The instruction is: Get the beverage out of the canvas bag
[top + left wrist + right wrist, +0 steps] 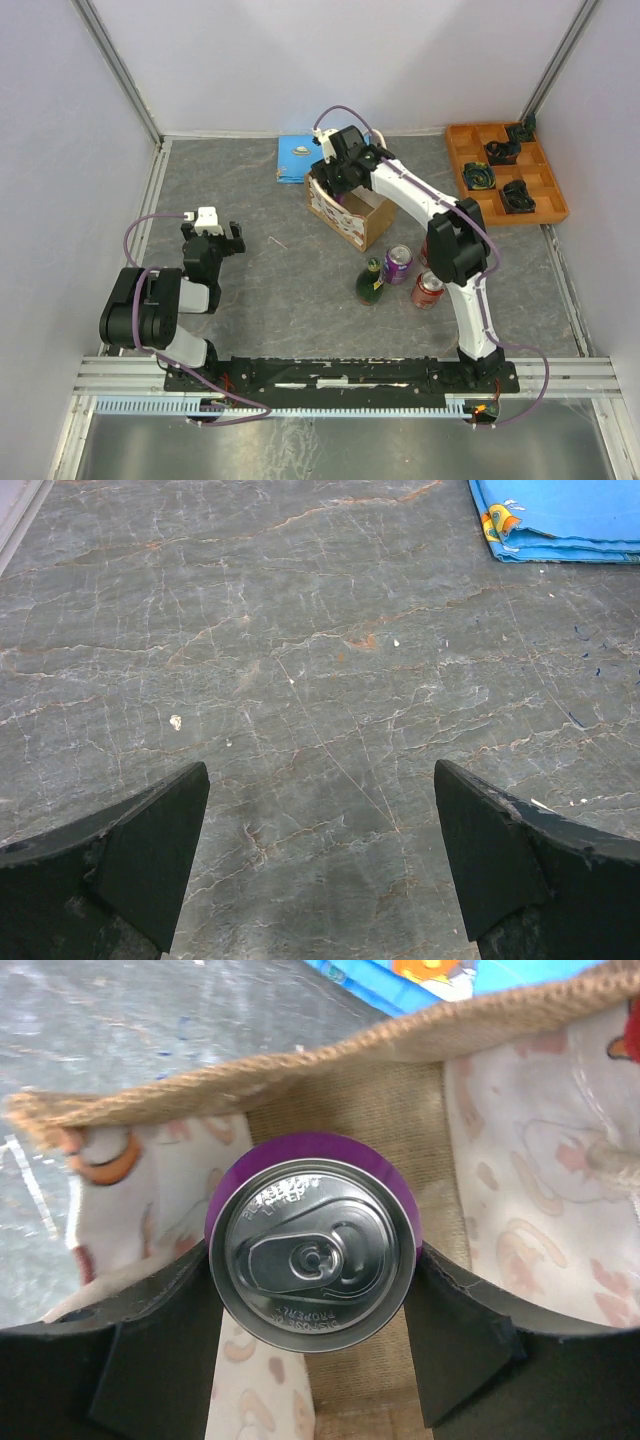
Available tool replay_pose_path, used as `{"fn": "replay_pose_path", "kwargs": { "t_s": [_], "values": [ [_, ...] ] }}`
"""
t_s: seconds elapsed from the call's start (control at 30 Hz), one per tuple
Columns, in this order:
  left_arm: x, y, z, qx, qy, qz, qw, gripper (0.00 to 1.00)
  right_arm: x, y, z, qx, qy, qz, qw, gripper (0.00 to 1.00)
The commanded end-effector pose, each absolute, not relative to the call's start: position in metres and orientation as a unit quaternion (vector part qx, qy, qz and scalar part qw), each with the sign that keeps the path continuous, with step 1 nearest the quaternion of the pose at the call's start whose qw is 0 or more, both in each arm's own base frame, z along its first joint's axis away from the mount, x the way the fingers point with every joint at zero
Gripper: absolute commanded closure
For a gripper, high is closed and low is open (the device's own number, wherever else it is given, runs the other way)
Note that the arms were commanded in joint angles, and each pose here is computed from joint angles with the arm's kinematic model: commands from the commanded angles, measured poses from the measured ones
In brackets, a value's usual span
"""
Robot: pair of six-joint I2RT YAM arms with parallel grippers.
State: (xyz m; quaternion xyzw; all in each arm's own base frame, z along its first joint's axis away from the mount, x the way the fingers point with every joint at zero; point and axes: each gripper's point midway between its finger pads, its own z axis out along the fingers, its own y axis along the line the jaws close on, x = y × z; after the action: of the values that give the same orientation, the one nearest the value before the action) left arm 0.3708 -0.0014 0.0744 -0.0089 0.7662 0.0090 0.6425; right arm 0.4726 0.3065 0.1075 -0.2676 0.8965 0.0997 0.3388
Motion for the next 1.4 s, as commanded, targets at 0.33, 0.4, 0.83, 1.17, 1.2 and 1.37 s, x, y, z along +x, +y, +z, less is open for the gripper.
{"fn": "replay_pose_path", "kwargs": {
  "t_s": [0.33,0.4,0.83,1.17,1.2,1.37],
  "values": [
    [0.377,0.004,0.091,-0.018,0.743,0.017,0.669,0.01,0.439,0.366,0.186,-0.34,0.831,0.218,0.383,1.0],
    [0.377,0.003,0.092,-0.018,0.743,0.017,0.669,0.01,0.437,0.366,0.189,-0.341,0.829,0.215,0.387,1.0],
    [0.377,0.004,0.092,-0.018,0.743,0.018,0.669,0.01,0.47,0.335,0.313,-0.3,0.767,0.132,0.552,1.0],
    [0.377,0.003,0.091,-0.018,0.743,0.017,0.668,0.01,0.444,0.277,0.407,-0.236,0.723,0.076,0.645,1.0],
    [0.377,0.004,0.091,-0.018,0.743,0.018,0.669,0.01,0.44,0.267,0.411,-0.224,0.721,0.064,0.652,1.0],
    [0.377,0.004,0.091,-0.018,0.743,0.018,0.669,0.01,0.418,0.203,0.429,-0.144,0.72,-0.008,0.679,1.0]
  ]
}}
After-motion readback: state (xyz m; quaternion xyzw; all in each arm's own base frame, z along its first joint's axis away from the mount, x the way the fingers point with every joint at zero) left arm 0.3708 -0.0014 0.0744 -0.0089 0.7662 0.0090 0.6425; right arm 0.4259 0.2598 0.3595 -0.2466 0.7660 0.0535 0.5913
